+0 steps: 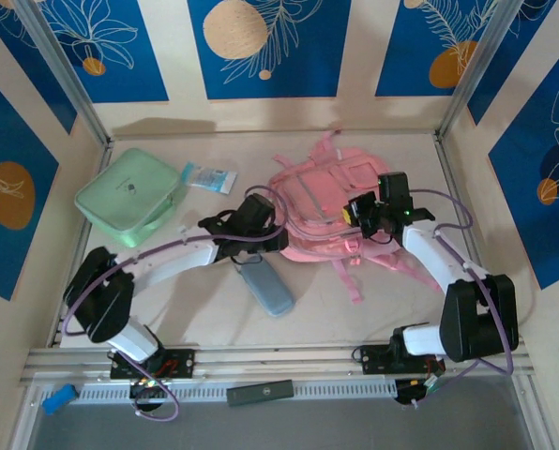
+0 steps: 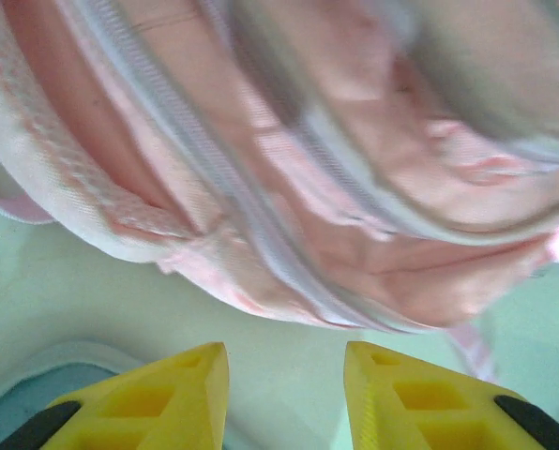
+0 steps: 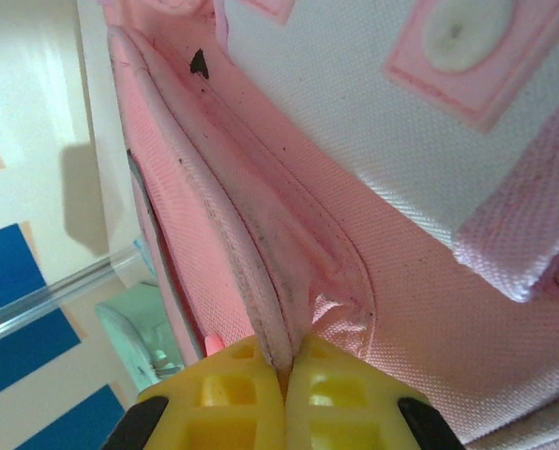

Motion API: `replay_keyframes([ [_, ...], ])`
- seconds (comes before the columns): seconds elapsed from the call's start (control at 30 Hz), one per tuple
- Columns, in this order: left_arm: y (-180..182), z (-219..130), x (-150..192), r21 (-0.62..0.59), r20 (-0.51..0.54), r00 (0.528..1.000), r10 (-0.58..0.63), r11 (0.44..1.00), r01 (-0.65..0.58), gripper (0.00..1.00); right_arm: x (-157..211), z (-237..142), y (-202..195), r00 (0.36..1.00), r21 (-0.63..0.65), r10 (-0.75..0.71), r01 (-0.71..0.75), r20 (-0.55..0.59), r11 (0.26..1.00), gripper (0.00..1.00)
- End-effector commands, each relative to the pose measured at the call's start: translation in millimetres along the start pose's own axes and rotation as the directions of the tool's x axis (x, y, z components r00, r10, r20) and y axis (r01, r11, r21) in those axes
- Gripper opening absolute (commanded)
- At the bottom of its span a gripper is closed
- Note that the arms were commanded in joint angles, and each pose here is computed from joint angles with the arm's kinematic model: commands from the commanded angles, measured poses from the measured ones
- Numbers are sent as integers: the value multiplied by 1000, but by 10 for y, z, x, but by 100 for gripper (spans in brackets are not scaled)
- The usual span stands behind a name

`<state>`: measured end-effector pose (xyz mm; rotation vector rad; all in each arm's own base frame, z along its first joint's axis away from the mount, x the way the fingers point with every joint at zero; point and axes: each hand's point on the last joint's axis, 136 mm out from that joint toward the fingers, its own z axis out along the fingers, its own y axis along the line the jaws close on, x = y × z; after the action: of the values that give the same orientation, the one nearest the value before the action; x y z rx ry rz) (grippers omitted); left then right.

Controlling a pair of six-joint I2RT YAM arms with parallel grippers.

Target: Pack the student bag

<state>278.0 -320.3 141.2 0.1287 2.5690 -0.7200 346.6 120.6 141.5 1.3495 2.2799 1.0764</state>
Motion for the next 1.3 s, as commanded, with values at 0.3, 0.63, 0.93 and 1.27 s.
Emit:
replay_keyframes([
  [0.3, -1012, 449, 186, 193, -17, 954, 300, 937, -291, 43, 67, -204, 459, 999, -162, 31, -27, 19, 986, 0],
  [0.63, -1223, 817, 40, 218, 55, 913, 404, 888, -406, 46, 27, -154, 382, 998, -149, 53, -48, 24, 988, 0],
  [0.93, -1366, 826, -187, 197, 141, 884, 445, 863, -466, 46, 7, -128, 361, 997, -141, 71, -68, 16, 988, 0],
  [1.27, -1485, 617, -312, 223, 251, 843, 475, 819, -528, 41, -80, -121, 285, 996, -125, 90, -86, 27, 988, 0],
])
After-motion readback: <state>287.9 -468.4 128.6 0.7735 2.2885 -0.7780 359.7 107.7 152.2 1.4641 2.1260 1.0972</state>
